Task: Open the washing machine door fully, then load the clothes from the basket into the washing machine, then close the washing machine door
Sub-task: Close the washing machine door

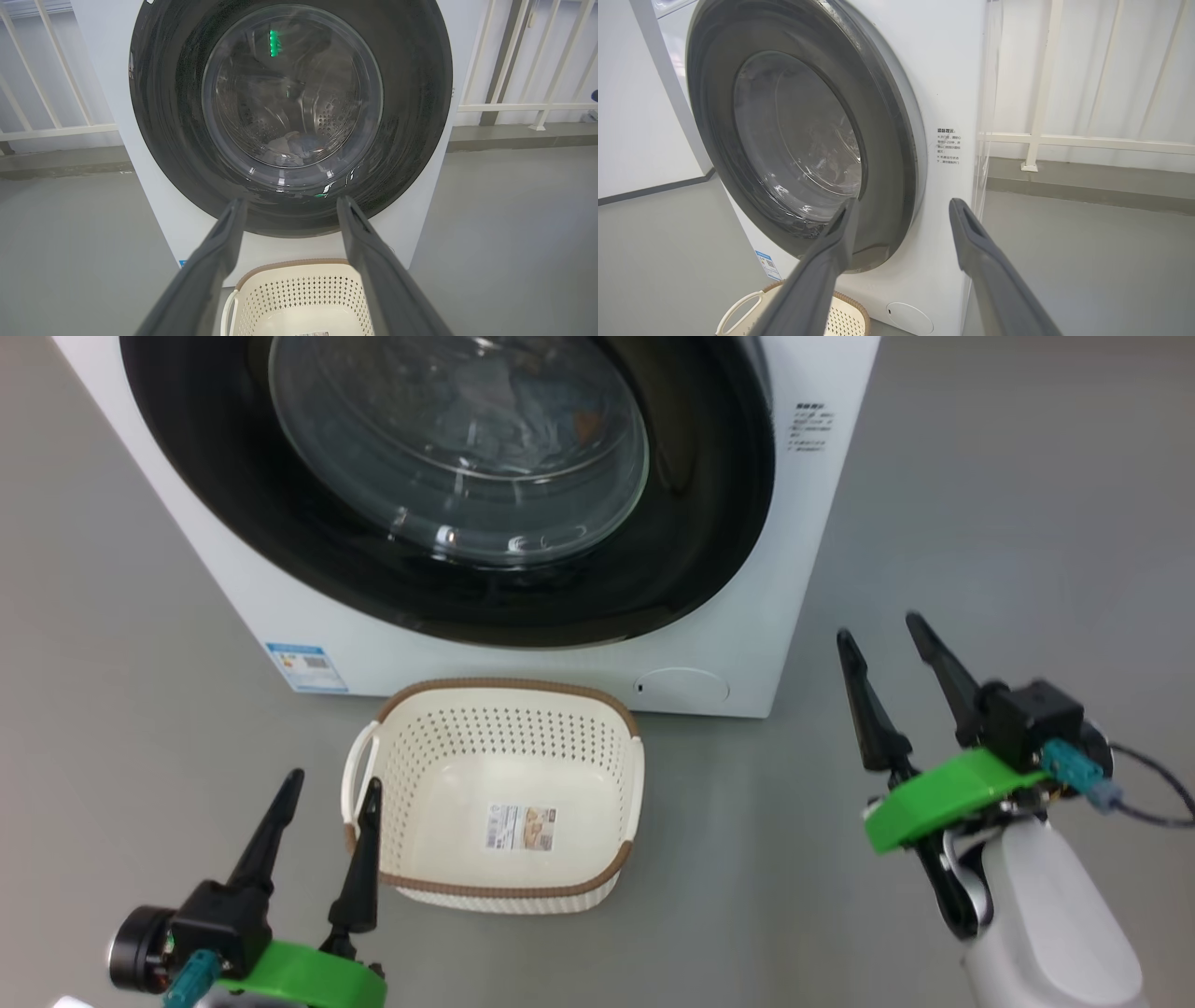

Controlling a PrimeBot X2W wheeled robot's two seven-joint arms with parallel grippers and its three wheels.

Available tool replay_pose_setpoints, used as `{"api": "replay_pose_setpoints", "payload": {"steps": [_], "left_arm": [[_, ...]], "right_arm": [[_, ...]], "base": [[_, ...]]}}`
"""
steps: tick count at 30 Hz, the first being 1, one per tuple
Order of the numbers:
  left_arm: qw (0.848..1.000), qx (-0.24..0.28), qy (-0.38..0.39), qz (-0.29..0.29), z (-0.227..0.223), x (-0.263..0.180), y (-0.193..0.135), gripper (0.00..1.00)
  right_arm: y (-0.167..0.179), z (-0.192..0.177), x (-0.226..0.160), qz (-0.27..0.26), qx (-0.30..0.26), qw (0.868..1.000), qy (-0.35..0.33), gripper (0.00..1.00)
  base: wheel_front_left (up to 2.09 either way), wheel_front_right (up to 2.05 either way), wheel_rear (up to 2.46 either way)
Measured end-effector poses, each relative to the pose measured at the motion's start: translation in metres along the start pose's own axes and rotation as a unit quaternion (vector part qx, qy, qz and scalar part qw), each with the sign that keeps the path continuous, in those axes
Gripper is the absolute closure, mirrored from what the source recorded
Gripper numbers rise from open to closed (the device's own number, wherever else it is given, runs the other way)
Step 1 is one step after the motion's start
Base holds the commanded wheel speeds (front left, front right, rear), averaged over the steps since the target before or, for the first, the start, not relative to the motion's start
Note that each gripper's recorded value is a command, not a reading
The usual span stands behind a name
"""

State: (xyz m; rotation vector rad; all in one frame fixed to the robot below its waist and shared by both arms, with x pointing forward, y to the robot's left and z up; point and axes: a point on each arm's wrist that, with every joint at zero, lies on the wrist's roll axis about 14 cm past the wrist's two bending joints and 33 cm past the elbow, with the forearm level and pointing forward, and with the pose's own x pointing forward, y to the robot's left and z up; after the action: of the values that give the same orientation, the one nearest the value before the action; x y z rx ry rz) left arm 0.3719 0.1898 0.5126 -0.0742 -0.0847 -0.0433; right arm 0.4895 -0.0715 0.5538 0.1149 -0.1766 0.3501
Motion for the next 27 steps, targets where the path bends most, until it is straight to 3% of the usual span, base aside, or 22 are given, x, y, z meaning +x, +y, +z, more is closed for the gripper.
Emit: {"api": "replay_pose_setpoints", "payload": {"steps": [15, 27], "left_arm": [[1.0, -0.004, 0.011, -0.029, -0.003, -0.02, -0.018, 0.0], [0.999, -0.005, 0.012, -0.042, -0.002, -0.024, -0.028, 0.0]], "right_arm": [[-0.036, -0.001, -0.097, -0.085, -0.001, 0.996, 0.019, 0.0], [-0.04, 0.007, -0.138, -0.109, 0.003, 0.994, 0.027, 0.0]], "base": [[0.0, 0.0, 0.0], [0.0, 0.0, 0.0]]}}
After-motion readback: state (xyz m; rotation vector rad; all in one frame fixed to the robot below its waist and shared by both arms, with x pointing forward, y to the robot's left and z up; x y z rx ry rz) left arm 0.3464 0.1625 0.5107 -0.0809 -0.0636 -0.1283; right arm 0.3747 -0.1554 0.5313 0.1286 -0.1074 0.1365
